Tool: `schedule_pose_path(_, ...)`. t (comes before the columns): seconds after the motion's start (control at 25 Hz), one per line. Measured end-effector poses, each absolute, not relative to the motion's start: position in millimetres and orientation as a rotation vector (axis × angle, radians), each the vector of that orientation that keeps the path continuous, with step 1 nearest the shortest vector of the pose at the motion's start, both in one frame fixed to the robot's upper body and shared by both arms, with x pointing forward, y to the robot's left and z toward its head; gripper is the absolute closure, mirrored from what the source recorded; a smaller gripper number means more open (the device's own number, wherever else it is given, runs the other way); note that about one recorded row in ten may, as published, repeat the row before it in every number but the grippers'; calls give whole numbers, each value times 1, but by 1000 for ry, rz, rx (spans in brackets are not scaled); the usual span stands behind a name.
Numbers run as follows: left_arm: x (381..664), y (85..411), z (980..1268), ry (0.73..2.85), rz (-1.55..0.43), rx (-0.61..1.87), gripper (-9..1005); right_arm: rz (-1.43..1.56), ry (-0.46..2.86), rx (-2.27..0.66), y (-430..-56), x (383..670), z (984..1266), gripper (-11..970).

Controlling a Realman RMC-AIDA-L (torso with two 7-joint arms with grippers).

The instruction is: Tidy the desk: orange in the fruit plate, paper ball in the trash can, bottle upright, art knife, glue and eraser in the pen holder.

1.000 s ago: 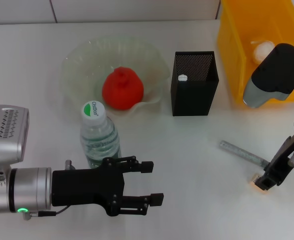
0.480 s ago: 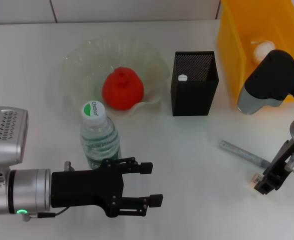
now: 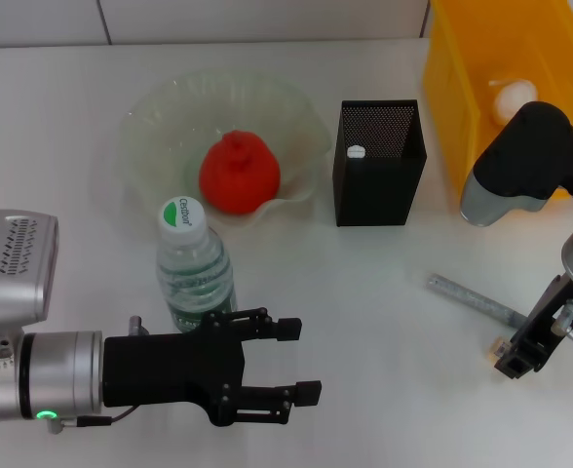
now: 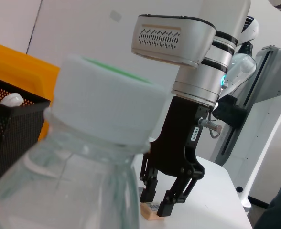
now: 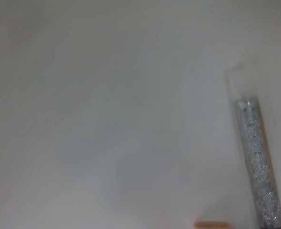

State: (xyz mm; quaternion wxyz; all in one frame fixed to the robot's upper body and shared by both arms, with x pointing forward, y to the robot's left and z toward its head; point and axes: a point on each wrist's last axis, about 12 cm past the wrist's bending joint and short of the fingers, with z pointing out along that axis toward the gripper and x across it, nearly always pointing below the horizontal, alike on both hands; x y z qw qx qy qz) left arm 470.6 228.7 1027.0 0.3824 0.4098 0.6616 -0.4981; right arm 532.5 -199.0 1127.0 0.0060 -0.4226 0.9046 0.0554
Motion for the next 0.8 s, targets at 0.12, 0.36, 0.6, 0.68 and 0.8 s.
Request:
schedule_pose_path(0.12, 471, 229, 1027, 1687, -1271, 1044, 197, 171, 2833, -1331, -198, 532, 1126, 662)
schedule_pose_path(0.36, 471, 229, 1027, 1687, -1271, 1044, 197, 166, 2830, -1340, -198, 532, 1126, 689)
schedule_pose_path(0.6, 471, 229, 1027, 1687, -1270, 1044, 197, 198, 2732, -1304, -201, 529, 1146, 705)
schedule_pose_path(0.68, 471, 229, 1027, 1687, -1270, 1044, 197, 220, 2704, -1283, -204, 528, 1153, 705)
schedule_pose_path(0.8, 471, 229, 1027, 1687, -1270, 1044, 197, 373, 2516, -1153, -219, 527, 1182, 706)
